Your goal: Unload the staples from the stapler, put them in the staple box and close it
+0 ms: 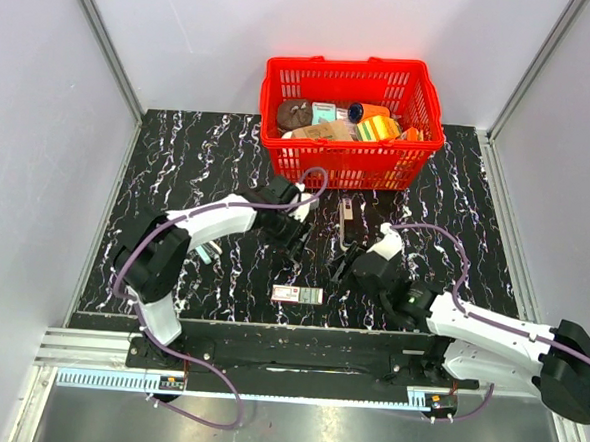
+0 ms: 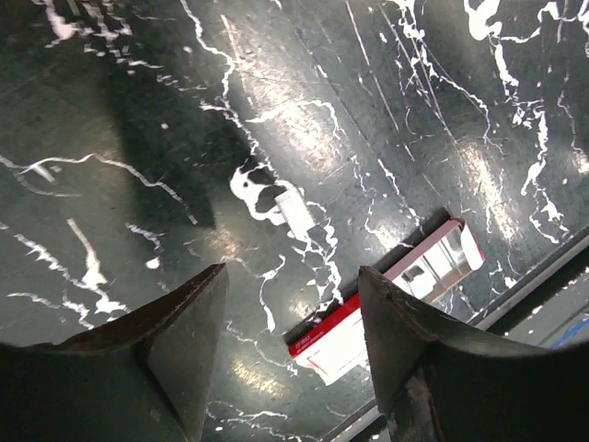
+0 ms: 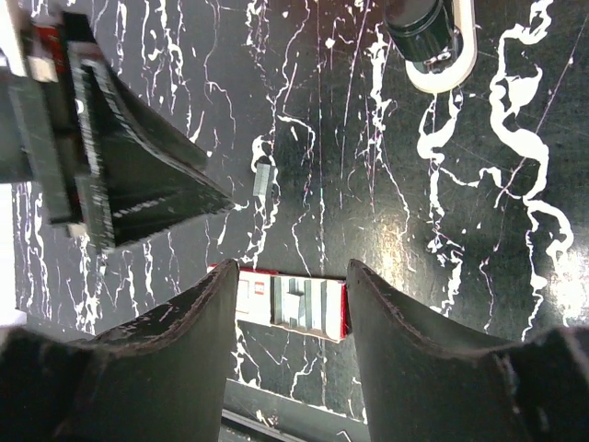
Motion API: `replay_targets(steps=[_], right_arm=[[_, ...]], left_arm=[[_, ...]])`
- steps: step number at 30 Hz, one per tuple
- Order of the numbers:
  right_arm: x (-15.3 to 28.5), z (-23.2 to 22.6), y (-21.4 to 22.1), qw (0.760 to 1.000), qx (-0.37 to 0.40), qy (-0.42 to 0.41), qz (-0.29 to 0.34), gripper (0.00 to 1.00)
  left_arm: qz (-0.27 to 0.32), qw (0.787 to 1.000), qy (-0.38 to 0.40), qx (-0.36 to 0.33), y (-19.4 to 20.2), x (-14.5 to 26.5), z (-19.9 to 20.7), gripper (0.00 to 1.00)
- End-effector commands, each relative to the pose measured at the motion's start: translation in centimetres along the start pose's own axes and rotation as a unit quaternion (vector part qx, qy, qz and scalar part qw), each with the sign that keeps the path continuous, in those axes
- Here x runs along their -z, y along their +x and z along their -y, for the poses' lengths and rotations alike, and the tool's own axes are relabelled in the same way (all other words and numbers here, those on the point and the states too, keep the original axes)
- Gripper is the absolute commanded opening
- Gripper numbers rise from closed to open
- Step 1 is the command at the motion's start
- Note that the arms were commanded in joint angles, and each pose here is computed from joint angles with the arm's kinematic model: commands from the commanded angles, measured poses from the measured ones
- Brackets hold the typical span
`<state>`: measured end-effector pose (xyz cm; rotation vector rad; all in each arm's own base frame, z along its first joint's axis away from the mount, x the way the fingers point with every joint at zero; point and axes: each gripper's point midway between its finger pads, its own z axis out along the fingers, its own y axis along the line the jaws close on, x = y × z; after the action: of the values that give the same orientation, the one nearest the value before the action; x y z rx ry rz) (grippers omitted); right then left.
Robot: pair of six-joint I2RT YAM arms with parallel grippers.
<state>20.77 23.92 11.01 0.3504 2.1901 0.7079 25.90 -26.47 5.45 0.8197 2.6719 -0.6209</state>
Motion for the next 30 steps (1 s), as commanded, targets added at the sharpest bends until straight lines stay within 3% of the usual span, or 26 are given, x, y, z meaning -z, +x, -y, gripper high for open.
replay_targets(steps=[1,13,16,20,30], right_arm=[[0.1,-1.0,-1.8,0.998,-0.029,-0.024,0.042,0.57],[-0.1,-1.6,-1.6,0.997,-0.038,-0.046,0.043,0.56],[0.0,-1.5,-1.6,0.997,-0.038,-0.046,0.042,0.55],[0.1,-1.3,-1.5,0.997,-0.041,-0.046,0.043,0.53],[0.8,-1.2,-2.1,0.996,-0.047,-0.051,0.05,0.53]], left_arm=[[0.029,0.999,-0.036,0.008,-2.5,-1.6,0.1,0.63],[-0.001,0.997,-0.076,-0.006,-1.3,-4.2,-0.8,0.62],[-0.006,0.996,-0.088,-0.018,-1.0,-4.6,-0.8,0.57],[-0.011,0.994,-0.107,-0.037,-0.3,-4.8,-0.6,0.43],[-0.01,0.991,-0.118,-0.058,0.0,-4.9,0.2,0.41]])
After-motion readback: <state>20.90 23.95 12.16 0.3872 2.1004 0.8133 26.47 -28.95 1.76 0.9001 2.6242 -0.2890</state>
